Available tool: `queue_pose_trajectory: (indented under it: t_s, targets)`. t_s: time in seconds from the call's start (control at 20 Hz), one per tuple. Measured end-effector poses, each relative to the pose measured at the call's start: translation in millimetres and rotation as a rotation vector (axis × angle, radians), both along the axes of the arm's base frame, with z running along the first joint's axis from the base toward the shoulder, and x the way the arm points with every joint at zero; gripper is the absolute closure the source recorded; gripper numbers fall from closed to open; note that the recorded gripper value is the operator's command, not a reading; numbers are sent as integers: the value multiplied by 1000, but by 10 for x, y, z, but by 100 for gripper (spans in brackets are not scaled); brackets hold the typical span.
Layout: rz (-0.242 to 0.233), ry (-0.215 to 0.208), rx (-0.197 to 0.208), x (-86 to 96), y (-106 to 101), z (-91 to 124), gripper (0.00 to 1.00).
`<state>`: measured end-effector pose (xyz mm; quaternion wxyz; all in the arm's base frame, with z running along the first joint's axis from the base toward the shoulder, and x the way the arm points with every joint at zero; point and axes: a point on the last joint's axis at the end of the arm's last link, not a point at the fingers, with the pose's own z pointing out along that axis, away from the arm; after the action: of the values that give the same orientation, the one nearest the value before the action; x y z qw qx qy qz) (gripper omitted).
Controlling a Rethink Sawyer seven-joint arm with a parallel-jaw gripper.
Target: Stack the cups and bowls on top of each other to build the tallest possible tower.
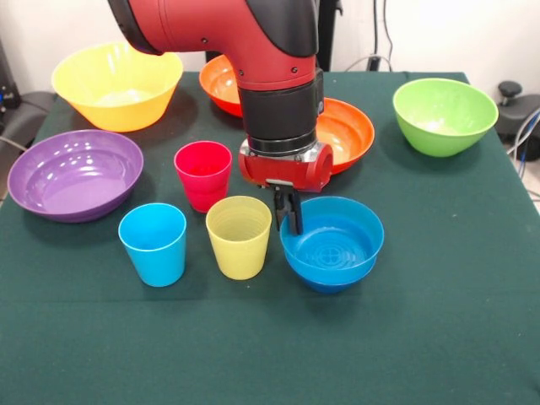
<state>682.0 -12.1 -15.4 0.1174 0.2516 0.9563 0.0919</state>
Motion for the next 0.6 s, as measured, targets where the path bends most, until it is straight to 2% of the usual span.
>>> queue_pose_trajectory:
  t_s: [0.1, 0.15, 0.6]
  targets:
    - [0, 0, 0, 0, 0, 0, 100]
    - [0, 1, 0, -5, 1, -6, 0]
    - [1, 14, 7, -48, 26, -82, 0]
